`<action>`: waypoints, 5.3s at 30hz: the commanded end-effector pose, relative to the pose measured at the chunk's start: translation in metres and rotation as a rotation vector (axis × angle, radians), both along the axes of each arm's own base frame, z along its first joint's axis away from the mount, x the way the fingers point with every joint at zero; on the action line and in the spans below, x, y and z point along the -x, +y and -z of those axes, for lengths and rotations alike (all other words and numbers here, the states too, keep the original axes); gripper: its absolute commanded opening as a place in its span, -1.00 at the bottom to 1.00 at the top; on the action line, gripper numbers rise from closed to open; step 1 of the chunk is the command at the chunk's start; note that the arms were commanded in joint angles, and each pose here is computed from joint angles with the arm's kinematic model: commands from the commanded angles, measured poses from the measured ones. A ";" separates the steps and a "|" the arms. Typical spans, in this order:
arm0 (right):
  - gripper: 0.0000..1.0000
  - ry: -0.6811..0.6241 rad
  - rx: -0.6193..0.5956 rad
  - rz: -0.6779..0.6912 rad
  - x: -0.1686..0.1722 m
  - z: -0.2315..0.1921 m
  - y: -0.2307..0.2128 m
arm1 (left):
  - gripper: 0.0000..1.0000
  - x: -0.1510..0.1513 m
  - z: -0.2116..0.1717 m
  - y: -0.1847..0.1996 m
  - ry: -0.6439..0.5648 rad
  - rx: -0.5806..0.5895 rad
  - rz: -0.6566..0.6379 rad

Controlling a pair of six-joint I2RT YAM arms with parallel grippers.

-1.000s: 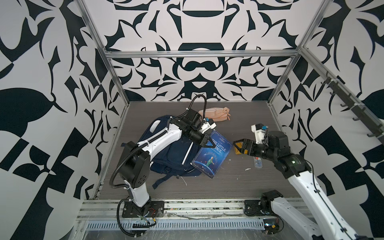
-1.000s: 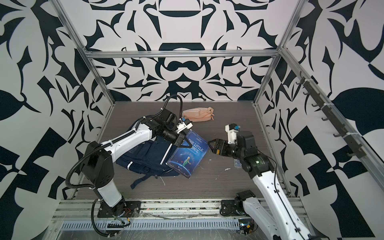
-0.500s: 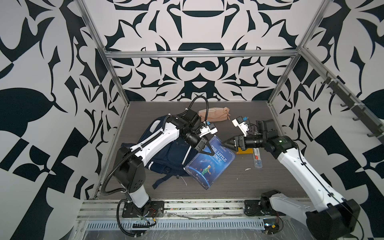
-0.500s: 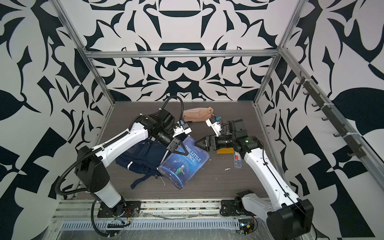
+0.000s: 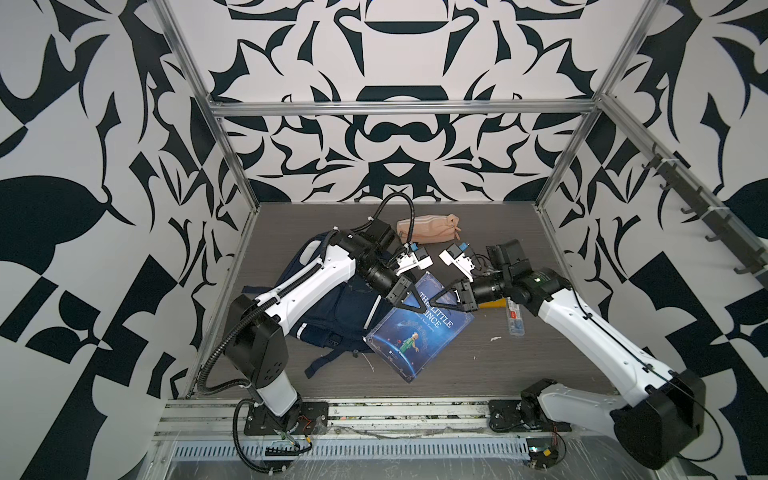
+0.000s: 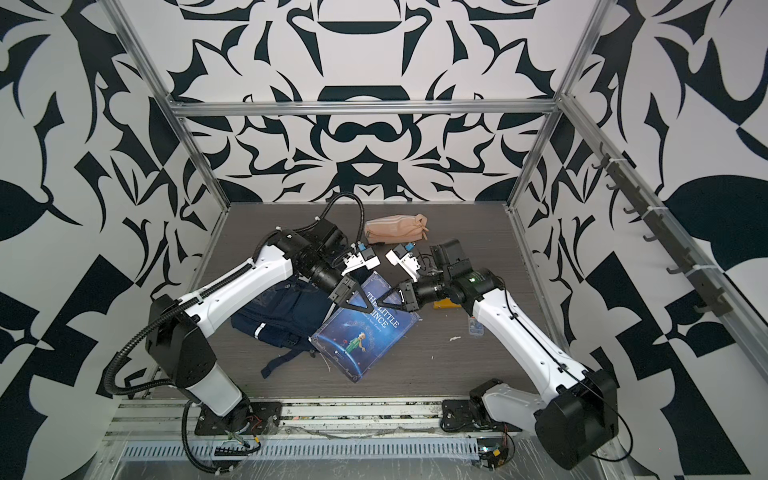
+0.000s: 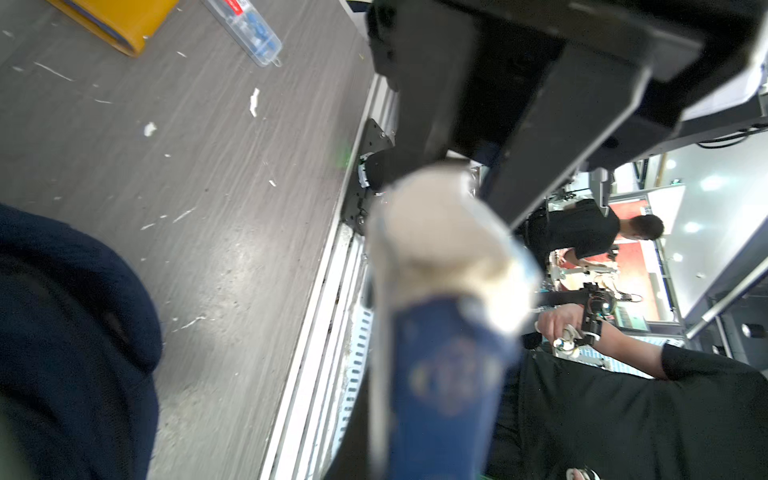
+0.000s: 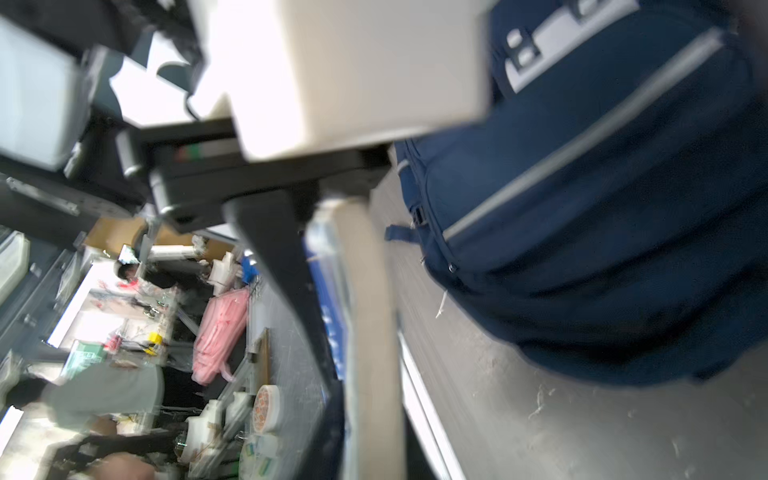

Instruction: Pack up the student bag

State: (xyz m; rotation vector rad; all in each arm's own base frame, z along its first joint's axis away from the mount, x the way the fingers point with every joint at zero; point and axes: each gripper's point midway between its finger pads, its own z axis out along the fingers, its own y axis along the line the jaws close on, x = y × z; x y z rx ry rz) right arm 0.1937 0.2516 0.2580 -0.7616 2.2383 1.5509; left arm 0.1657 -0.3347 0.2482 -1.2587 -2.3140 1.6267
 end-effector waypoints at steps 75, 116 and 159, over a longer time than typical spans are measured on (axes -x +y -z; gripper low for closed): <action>-1.00 -0.039 -0.020 0.999 -0.097 -0.026 -0.112 | -1.00 -0.128 -0.111 0.064 -0.158 0.373 -0.712; 0.96 0.043 0.281 1.035 -0.126 0.109 -0.032 | -1.00 -0.136 -0.077 0.057 -0.067 0.404 -0.793; 0.81 -0.210 0.508 0.570 -0.041 0.114 0.000 | 0.68 0.016 0.142 0.158 0.225 -0.410 -0.987</action>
